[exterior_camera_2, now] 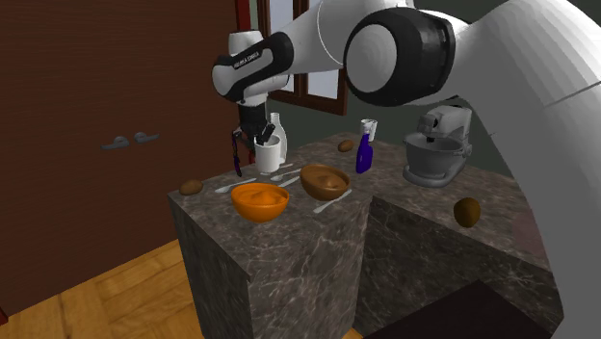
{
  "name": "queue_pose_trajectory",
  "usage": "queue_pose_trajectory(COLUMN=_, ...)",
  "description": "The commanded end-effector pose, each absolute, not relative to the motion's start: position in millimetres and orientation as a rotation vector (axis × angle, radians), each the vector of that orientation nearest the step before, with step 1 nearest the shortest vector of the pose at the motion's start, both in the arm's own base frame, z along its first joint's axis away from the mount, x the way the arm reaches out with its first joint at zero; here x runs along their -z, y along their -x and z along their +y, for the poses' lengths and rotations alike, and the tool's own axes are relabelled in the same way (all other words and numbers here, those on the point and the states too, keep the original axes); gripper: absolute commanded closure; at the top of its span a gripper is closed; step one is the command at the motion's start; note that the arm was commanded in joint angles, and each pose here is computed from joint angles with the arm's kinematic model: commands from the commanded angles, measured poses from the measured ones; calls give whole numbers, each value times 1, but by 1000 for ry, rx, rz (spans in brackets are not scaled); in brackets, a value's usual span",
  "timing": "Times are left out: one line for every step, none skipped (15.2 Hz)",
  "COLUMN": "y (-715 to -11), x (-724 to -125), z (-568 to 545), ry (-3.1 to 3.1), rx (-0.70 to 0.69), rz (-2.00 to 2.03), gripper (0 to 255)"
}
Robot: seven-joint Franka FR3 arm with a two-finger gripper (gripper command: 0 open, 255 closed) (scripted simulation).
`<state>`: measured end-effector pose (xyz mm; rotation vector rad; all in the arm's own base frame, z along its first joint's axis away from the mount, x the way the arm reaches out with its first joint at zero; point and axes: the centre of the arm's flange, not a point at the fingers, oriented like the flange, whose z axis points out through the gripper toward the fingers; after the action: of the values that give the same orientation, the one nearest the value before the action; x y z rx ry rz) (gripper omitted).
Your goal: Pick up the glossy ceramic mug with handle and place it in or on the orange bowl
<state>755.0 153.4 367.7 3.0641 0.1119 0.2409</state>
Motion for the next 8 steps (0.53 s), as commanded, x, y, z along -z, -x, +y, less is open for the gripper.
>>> queue_pose_trajectory(y=-760, x=-361, z=160, ry=-3064, rx=-241, rz=110, gripper=255)
queue_pose_trajectory(y=-760, x=-356, z=160, ry=-3064, rx=-241, rz=110, gripper=255)
queue_pose_trajectory(y=-760, x=-350, z=160, ry=-3064, rx=-241, rz=110, gripper=255)
queue_pose_trajectory(y=-760, x=-345, z=160, ry=-3064, rx=-241, rz=110, gripper=255)
queue_pose_trajectory(y=-760, x=-340, z=160, ry=-3064, rx=-241, rz=110, gripper=255)
queue_pose_trajectory(y=-760, x=-335, z=160, ry=-3064, rx=-241, rz=110, gripper=255)
queue_pose_trajectory(y=-760, x=-329, z=160, ry=-3064, rx=-241, rz=110, gripper=255)
queue_pose_trajectory(y=-760, x=-324, z=160, ry=-3064, rx=-241, rz=110, gripper=255)
